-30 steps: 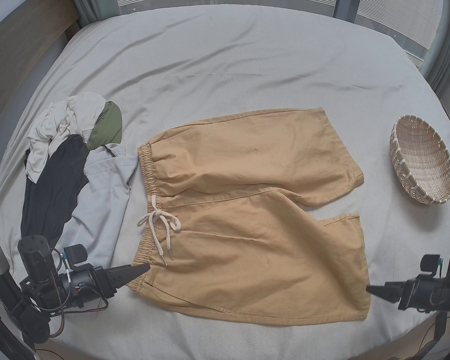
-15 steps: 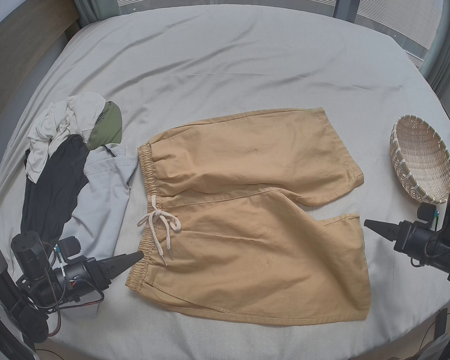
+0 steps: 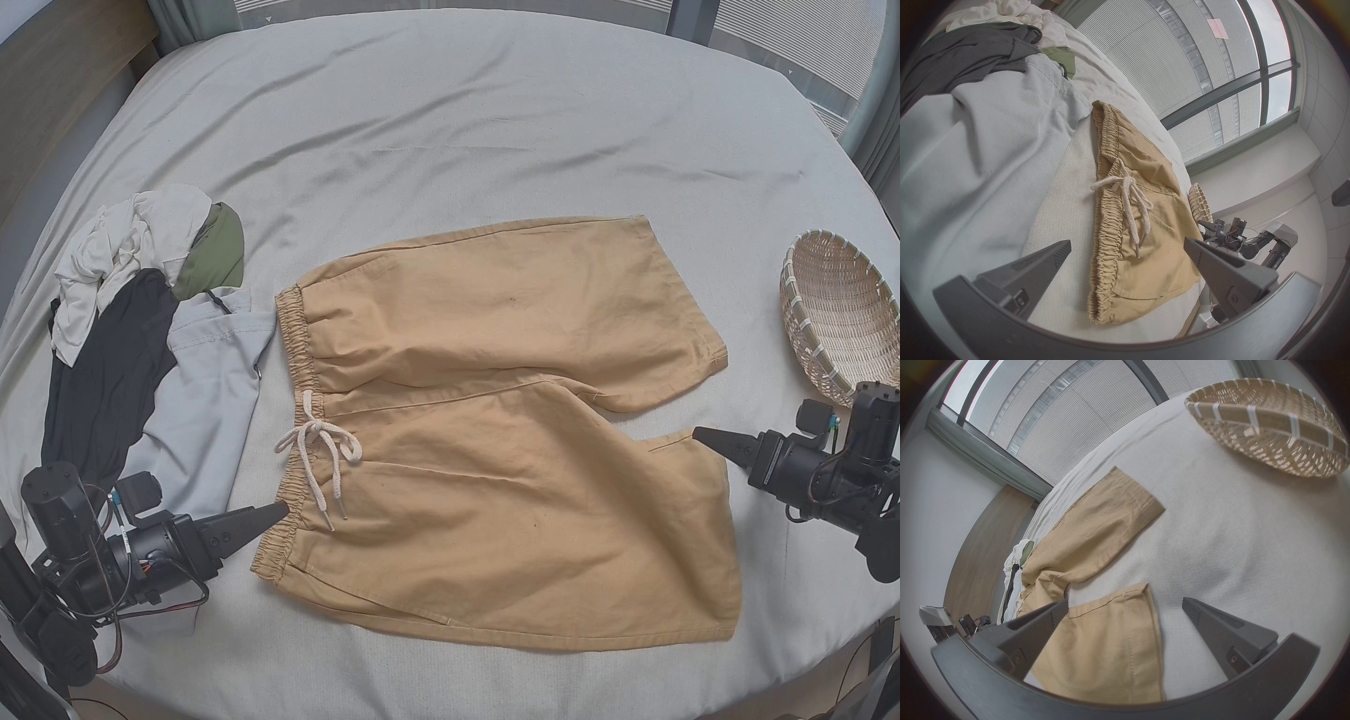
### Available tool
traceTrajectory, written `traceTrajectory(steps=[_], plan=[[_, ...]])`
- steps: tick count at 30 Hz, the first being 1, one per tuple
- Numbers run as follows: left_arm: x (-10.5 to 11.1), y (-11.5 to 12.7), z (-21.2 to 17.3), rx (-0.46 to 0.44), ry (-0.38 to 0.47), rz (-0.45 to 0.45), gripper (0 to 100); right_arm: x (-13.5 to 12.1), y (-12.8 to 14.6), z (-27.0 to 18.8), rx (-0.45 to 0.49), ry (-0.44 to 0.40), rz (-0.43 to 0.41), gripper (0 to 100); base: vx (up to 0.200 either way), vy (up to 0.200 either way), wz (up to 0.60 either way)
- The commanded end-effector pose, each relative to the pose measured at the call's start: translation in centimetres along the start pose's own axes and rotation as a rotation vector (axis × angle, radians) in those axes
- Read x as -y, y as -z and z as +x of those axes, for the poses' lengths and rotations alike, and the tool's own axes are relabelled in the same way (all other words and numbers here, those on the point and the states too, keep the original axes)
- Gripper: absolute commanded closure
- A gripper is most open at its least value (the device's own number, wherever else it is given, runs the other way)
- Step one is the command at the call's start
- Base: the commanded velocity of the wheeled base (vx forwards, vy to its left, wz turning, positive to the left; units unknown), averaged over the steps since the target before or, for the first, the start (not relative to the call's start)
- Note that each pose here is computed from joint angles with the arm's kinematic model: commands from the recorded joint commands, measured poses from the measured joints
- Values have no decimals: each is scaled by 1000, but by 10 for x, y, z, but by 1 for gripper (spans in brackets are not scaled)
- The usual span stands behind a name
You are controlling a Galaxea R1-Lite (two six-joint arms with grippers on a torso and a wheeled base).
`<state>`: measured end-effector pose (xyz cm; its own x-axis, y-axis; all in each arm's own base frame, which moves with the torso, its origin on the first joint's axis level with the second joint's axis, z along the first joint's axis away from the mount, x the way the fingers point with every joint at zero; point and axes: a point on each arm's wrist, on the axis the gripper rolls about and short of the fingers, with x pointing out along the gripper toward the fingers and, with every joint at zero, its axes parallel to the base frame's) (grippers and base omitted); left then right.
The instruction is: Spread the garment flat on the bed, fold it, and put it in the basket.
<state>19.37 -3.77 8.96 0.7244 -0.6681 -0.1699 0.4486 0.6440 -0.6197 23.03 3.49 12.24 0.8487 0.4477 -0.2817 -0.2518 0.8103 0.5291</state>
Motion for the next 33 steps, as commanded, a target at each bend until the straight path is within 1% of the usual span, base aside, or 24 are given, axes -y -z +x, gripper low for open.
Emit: traceTrajectory(steps=[1,2,5,13,16,19,25,26,33], plan=[[0,3,-3,-11,-7,-9,0,3,6,10,-38,5,12,0,0,0,0],[0,3,-3,-11,-7,-9,0,3,6,10,-38,5,12,100,0,0,0],[0,3,-3,-11,-9,-10,0,4,7,11,-43,6,13,100,0,0,0],[-1,3,-3,-10,-12,-11,0,8,0,16,46,-13,-14,100,0,0,0],[-1,3,-3,-9,-15,-13,0,8,-1,15,61,3,-14,100,0,0,0],[-2,4,-3,-11,-17,-14,0,8,-6,9,108,44,-20,100,0,0,0],[-1,4,-2,-16,-17,-16,0,10,-10,7,140,75,-21,100,0,0,0],[-2,5,-2,-18,-18,-18,0,13,-14,6,159,87,-20,100,0,0,0],[-1,7,-1,-32,-18,-23,0,15,-29,8,215,93,-28,100,0,0,0]])
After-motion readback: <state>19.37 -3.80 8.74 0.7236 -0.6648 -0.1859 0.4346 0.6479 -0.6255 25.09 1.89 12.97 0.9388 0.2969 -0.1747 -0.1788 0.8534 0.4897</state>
